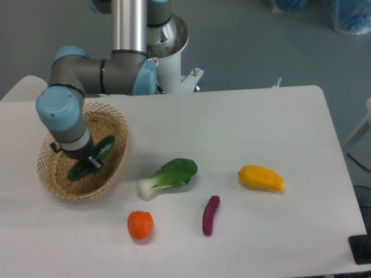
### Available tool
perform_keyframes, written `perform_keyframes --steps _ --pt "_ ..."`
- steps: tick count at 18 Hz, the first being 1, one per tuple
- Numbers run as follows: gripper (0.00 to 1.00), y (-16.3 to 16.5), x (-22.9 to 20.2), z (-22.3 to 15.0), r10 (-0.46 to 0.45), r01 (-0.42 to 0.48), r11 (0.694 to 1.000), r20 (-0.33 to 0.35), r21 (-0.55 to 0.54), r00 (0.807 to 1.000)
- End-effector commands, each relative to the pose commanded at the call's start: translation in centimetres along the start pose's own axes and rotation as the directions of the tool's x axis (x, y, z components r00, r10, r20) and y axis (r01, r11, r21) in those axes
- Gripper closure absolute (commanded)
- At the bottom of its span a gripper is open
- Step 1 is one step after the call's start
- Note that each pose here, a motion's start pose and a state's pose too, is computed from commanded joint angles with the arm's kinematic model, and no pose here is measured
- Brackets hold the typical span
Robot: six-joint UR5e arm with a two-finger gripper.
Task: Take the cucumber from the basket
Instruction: 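Lift the cucumber out of the basket and carry it past the bok choy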
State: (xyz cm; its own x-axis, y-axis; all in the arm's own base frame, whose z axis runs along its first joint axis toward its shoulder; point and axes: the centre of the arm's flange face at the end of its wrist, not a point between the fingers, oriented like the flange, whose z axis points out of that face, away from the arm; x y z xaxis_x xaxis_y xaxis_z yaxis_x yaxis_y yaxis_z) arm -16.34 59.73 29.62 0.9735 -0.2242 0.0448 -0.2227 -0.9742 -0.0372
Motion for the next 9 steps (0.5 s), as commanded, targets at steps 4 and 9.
perform_keyframes --steps 4,9 --pt "0.97 2.8 -6.7 -2.4 0.024 -0.024 1.0 -0.011 0.007 1.0" --pt "0.96 2.6 -12.2 -1.6 0.032 -0.032 0.999 -0.006 0.02 0.999"
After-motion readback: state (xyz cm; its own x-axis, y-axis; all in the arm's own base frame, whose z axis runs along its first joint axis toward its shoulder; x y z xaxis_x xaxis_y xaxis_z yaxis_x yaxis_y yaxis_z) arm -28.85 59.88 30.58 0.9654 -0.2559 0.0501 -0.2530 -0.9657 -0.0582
